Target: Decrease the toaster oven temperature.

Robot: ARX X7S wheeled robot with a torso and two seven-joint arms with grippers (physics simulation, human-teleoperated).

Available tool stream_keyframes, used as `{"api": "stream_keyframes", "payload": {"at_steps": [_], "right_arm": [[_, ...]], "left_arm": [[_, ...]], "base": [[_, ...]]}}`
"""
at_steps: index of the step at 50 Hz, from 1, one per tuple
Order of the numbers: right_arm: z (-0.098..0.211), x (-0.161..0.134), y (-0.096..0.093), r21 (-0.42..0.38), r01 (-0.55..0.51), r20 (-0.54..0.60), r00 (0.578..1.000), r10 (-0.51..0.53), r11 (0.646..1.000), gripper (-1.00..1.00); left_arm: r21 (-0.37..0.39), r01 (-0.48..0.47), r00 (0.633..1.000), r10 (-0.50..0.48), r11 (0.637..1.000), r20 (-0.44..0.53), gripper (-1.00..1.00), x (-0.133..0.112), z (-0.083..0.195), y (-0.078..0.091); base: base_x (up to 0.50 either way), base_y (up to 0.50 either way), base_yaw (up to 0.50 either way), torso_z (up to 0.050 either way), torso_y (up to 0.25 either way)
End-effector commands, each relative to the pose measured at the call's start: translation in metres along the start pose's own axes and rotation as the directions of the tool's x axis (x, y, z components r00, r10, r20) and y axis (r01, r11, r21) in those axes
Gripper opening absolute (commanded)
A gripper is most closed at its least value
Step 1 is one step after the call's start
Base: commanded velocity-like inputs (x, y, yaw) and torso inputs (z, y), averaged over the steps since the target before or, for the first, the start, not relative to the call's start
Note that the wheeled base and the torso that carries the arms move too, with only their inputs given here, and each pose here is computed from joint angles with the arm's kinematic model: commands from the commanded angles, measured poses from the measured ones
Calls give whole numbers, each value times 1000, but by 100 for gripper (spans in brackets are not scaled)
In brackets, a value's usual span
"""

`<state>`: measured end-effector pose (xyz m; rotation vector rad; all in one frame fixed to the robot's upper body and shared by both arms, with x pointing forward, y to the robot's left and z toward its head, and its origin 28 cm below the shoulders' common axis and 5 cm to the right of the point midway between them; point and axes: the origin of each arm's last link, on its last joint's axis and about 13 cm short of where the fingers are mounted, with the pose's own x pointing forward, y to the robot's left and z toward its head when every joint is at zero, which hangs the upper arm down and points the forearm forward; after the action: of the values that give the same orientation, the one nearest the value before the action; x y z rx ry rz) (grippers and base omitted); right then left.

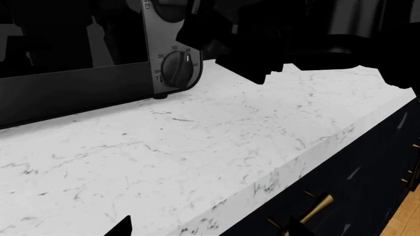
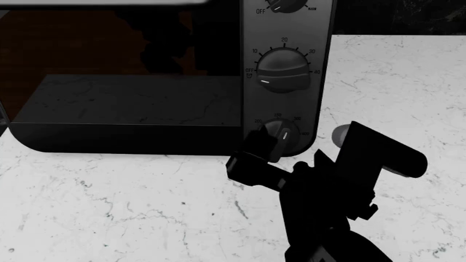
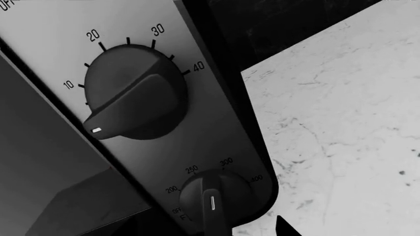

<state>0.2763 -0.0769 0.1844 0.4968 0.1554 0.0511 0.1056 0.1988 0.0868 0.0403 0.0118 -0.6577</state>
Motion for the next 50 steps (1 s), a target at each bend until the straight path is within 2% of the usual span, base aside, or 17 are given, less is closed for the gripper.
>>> {"api": "stream_keyframes", "payload": {"at_steps": [1,15,50], "right_arm": [[0,10,-1,-26,34,2,999,-34,999,100],[-3,22,-1,-95,34,-22,999,-36,995,100],[-8,34,-4,-113,39,-53,998,-45,993,100]], "left_arm": [[4,-5,1000,5,1000,5,100,2,-1,3],[6,-11,1000,11,1000,8,100,2,-2,3],[1,-10,1000,10,1000,7,100,1,-4,2]], "base": [[0,0,0,0,0],[0,0,0,0,0],[0,0,0,0,0]]}}
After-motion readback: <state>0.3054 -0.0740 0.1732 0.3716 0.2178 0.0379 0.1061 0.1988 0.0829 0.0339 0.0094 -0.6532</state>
